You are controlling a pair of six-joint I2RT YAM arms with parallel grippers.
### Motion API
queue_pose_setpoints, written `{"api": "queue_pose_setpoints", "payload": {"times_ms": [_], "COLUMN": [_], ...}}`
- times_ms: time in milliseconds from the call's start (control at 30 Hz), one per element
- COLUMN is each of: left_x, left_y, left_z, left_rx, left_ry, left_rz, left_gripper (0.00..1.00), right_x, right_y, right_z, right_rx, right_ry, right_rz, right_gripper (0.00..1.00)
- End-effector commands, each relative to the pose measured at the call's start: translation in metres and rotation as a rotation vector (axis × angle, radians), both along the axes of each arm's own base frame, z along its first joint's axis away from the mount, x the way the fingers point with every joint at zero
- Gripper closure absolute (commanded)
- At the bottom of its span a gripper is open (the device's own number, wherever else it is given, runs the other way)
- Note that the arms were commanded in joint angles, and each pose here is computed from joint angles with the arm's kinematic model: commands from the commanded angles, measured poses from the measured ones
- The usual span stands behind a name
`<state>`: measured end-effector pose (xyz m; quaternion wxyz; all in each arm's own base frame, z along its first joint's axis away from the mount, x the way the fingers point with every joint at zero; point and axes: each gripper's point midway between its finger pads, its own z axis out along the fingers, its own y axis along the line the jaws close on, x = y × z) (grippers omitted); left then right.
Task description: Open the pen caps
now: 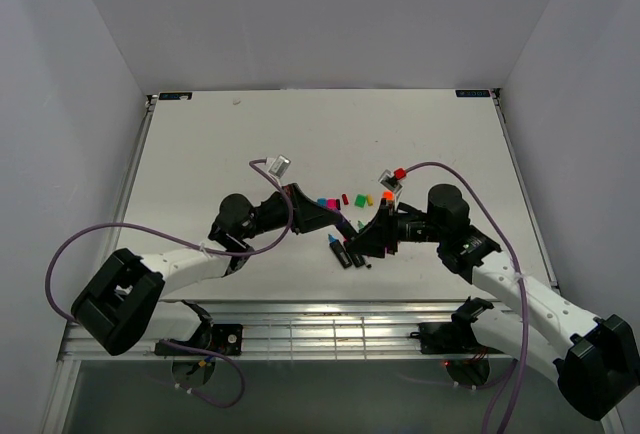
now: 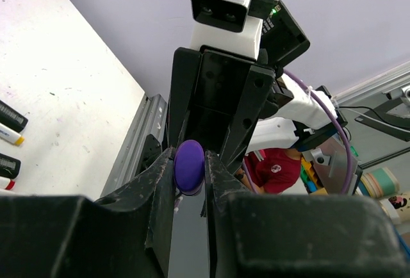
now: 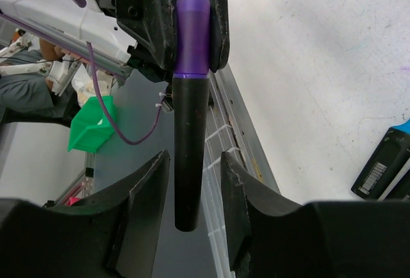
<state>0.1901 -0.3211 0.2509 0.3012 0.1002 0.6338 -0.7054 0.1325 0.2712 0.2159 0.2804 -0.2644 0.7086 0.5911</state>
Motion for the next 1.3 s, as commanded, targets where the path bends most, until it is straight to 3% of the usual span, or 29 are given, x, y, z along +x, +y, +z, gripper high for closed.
{"api": "queue_pose_setpoints", "payload": {"times_ms": [0,500,667,833,1033,1167,1267], "left_x": [-0.002,-0.002,0.001,0.028,0.085,0.108,0.116], "left_y": [-0.001,-0.003,-0.003,0.01,0.052,0.088,0.094], "left_z": [0.023,0.013,0.012,0.02,0.049,0.051,0.044], "left_rx": [-0.053,-0.032,-0.03,-0.063,-0.15,-0.194,-0.149], "left_ry": [-0.058,-0.041,-0.037,0.008,-0.075,-0.082,-0.068], "left_rz": [-0.025,-0.041,-0.032,0.122,0.321,0.38,0.361], "left_gripper": [1.0,1.0,1.0,1.0,1.0,1.0,1.0], "right_x": [-0.001,0.013,0.013,0.009,-0.016,-0.03,-0.03], "right_y": [0.004,0.013,0.014,0.012,0.005,-0.003,-0.007], "right_z": [0.015,0.035,0.027,0.008,-0.023,-0.039,-0.045], "right_rx": [0.051,0.066,0.051,0.025,0.036,0.034,0.02], "right_ry": [-0.055,-0.079,-0.053,0.003,0.111,0.137,0.138], "right_rz": [0.033,0.033,0.039,0.041,0.064,0.039,0.009], "right_gripper": [0.57,0.65,0.92,0.92,0.92,0.92,0.92]}}
